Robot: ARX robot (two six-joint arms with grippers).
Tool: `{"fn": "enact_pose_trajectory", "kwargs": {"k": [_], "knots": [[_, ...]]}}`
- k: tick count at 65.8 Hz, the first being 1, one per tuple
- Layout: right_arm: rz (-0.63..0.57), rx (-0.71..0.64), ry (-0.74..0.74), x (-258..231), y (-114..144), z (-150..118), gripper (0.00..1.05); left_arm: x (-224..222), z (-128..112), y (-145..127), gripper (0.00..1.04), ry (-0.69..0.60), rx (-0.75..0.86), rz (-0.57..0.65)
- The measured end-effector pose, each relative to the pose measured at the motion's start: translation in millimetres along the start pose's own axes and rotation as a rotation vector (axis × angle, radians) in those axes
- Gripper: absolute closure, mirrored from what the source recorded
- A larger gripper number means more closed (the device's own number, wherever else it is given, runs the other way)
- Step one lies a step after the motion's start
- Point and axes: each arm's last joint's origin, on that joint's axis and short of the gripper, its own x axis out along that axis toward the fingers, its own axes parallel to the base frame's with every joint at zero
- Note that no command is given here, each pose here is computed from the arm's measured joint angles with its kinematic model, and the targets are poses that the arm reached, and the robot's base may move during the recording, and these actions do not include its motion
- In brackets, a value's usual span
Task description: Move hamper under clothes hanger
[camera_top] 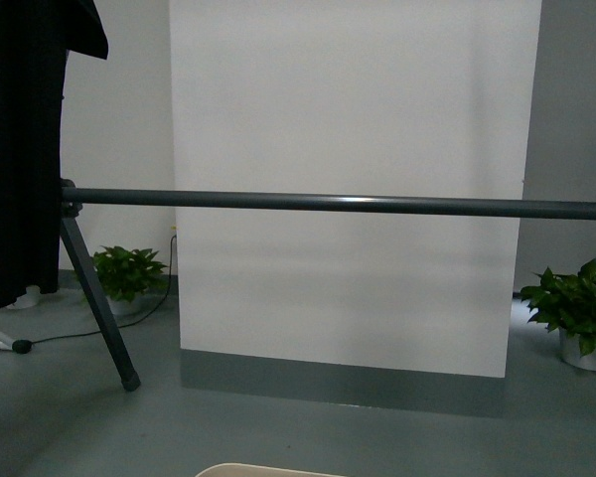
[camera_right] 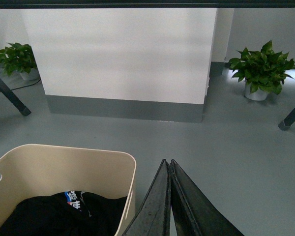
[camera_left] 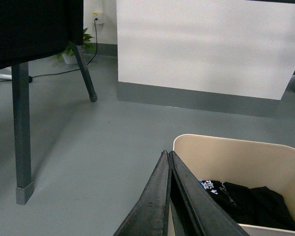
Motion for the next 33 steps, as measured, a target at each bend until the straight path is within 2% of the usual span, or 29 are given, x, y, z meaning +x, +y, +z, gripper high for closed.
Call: {"fn": "enact_pose_trajectory", "kwargs": {"k": [33], "knots": [[0.0,0.0,-0.005,-11.6,0.0,0.6,1.03,-13.5,1.7,0.0,1.01,-0.006,0.0,0.0]]}}
